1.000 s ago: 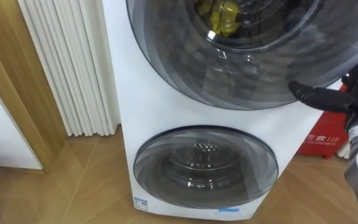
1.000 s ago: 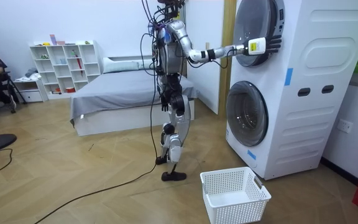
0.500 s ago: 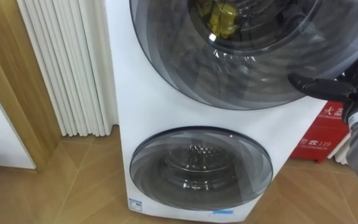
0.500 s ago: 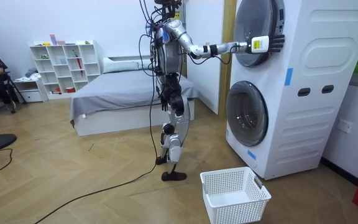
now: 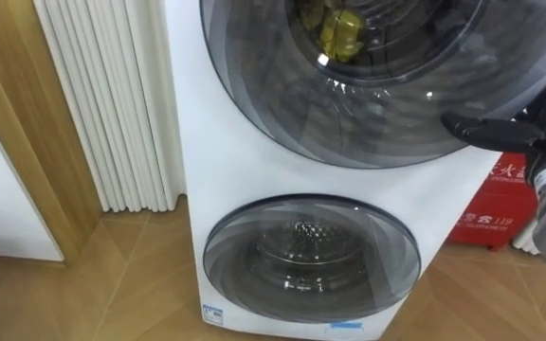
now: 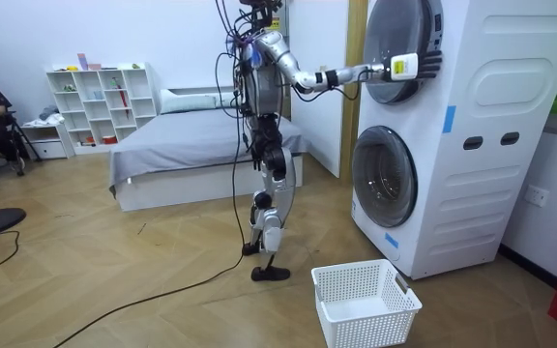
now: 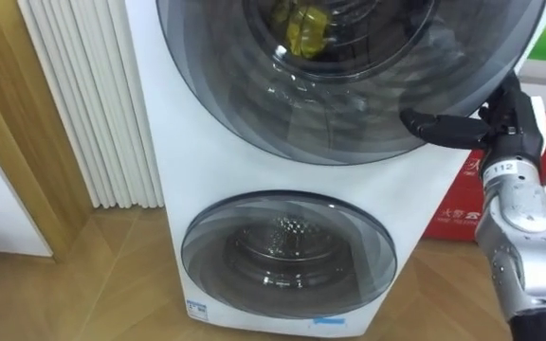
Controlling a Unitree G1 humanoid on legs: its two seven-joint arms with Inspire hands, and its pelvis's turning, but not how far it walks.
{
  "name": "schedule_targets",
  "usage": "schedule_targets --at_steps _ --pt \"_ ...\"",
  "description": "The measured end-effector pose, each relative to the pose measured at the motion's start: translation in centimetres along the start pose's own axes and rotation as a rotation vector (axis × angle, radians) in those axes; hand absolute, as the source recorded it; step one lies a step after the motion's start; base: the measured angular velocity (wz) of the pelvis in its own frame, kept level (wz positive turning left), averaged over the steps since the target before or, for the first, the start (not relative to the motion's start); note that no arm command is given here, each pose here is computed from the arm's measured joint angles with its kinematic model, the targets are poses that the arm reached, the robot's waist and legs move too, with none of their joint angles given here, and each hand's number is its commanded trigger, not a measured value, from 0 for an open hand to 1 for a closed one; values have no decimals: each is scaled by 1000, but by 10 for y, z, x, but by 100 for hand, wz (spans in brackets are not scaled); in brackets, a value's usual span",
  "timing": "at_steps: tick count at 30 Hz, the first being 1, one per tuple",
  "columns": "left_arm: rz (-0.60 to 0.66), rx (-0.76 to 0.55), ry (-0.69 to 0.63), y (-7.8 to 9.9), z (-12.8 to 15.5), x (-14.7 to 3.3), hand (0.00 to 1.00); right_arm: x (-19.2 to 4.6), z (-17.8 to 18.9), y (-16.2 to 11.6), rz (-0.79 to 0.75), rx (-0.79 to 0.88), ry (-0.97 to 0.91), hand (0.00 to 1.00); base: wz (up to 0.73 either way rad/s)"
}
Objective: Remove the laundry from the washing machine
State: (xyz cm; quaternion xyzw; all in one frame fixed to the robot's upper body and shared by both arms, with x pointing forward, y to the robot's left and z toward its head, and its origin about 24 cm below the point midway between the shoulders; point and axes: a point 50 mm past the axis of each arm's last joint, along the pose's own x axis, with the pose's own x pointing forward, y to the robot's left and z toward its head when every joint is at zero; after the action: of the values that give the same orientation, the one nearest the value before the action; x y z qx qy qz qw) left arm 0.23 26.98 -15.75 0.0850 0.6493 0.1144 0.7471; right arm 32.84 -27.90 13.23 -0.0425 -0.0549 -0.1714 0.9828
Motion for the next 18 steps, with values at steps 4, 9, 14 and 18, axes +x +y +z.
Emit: schedule_targets --at_steps 4,9,14,18 --pt "0 3 12 0 -5 0 0 -14 3 1 30 -35 -43 0 -13" --pt "2 4 25 0 -10 -1 0 -26 6 3 78 -79 -81 0 -11" --pt "5 1 9 0 -7 -1 0 -43 9 3 113 -104 -119 0 -7" --pt "11 -14 -7 -2 -5 0 0 -61 10 5 148 -97 -142 0 -11"
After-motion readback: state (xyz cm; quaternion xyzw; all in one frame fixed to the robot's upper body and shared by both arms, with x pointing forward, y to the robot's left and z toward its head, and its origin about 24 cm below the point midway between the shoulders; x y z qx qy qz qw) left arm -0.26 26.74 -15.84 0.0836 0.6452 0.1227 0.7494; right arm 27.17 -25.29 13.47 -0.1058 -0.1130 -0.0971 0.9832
